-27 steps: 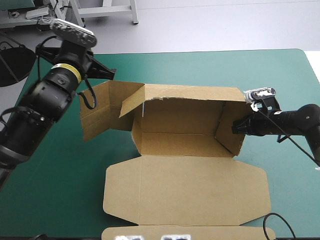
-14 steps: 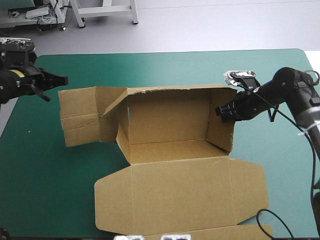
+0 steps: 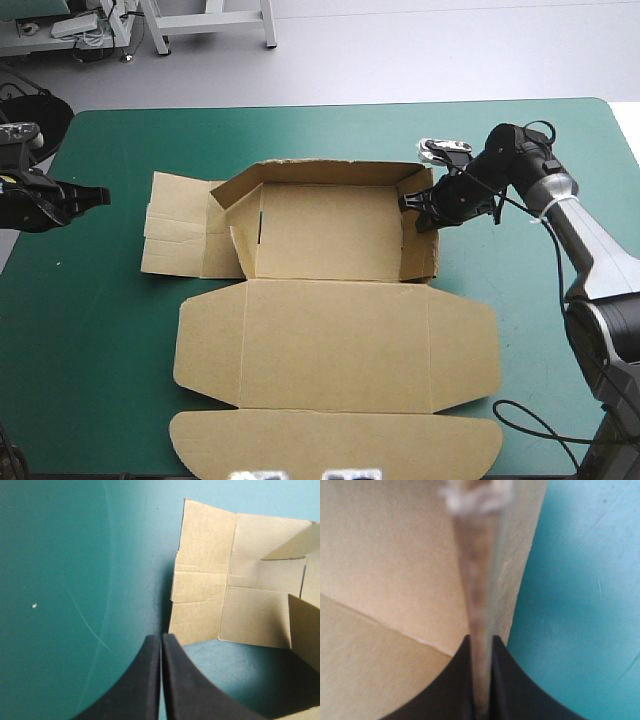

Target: Fold the box

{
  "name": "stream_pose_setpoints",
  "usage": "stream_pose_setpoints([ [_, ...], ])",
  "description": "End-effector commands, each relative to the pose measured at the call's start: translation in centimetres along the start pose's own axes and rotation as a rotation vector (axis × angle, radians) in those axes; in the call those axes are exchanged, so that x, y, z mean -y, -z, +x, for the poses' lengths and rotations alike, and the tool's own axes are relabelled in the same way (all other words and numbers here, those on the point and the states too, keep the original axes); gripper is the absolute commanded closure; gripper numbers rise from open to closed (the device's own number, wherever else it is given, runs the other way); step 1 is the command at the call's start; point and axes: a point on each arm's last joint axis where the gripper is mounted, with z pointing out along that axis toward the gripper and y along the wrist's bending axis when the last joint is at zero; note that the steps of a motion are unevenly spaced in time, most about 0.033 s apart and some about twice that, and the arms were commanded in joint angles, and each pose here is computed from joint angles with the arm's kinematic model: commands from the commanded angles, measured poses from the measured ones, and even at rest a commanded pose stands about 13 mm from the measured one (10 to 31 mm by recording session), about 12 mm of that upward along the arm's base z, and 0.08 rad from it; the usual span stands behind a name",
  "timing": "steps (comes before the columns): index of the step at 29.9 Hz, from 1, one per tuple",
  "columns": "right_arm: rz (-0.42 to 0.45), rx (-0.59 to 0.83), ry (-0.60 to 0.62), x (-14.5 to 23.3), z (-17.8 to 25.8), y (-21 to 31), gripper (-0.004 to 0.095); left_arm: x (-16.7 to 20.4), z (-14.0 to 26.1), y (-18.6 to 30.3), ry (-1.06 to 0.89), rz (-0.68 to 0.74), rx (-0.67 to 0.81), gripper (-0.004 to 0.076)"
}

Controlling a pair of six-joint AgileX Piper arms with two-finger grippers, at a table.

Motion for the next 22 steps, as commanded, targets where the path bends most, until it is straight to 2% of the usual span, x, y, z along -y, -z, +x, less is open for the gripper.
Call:
stream_pose_setpoints([
  [1,0.06,0.041,0.066,-0.8,-0.3,0.5,0.0851,0.4,-0.1,1.0,-0.011,0.017,0.068,0.0729],
  [7,0.187,0.107,0.142,-1.8,-1.0,0.2,0.0571,0.4,0.0,0.8,-0.009,0.016,0.06,0.0729],
  [9,0.214,0.112,0.173,-2.2,-1.2,0.9,0.052,0.4,0.0,0.8,-0.009,0.015,0.062,0.0729],
  [15,0.243,0.209,0.203,-4.4,-2.7,7.2,0.0516,0.3,0.0,0.8,-0.012,0.011,0.065,0.073],
  [22,0.22,0.473,0.258,-7.7,-3.2,16.0,0.0516,0.3,0.0,0.8,-0.012,0.011,0.065,0.0731],
])
